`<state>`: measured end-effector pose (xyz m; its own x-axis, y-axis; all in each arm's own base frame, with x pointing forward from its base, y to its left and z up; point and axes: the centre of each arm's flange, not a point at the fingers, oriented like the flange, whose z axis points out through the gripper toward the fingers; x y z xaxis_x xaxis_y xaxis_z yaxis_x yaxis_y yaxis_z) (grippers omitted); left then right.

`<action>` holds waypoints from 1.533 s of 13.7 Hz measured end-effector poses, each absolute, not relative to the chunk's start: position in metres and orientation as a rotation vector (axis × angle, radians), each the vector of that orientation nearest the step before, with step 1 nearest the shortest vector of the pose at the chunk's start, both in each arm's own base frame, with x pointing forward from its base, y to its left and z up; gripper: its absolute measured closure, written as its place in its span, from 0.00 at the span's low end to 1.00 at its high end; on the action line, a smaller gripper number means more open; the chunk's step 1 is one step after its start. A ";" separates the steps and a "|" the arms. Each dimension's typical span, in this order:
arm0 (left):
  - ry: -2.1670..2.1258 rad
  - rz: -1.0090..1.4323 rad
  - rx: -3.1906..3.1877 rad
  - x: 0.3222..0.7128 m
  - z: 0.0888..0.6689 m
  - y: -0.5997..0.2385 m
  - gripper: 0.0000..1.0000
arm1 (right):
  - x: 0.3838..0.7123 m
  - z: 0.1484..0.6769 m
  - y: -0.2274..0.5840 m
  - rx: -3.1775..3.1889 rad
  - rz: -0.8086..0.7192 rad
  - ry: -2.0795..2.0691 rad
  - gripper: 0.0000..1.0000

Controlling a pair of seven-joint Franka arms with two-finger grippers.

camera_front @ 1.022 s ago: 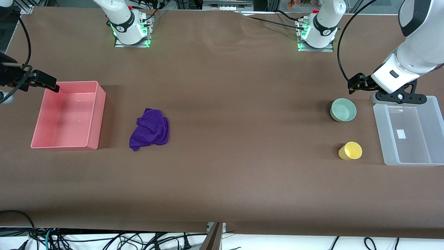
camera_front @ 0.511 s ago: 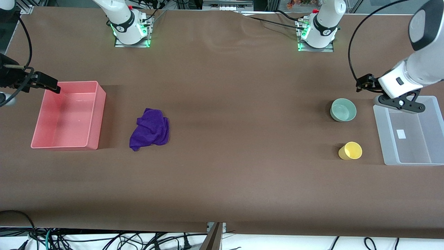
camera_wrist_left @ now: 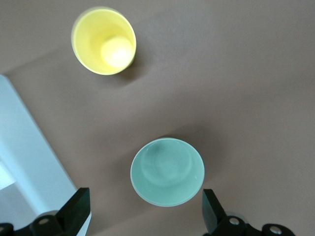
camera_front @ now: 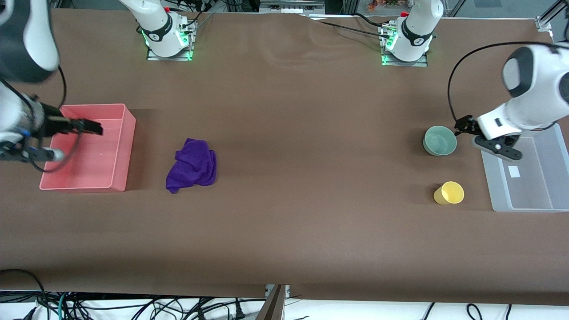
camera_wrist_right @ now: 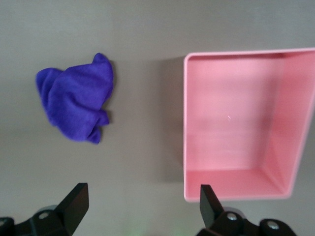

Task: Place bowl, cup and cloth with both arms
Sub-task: 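Grasp the purple cloth with the right gripper while the left gripper grasps the bowl, then drop the cloth in the pink bin while the left gripper sets the bowl down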

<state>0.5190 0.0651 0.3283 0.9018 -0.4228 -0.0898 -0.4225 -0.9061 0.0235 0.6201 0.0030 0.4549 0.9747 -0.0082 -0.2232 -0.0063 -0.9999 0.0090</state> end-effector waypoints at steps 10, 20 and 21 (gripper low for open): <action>-0.946 -0.050 2.965 0.503 0.178 0.098 0.50 | 0.636 0.228 0.131 3.178 -0.194 0.066 0.00; -0.984 -0.135 2.942 0.542 0.282 0.105 0.96 | 0.622 0.177 0.142 3.195 -0.107 0.082 0.76; -1.006 -0.174 2.921 0.553 0.313 0.110 0.96 | 0.623 0.181 0.142 3.194 -0.114 0.084 0.85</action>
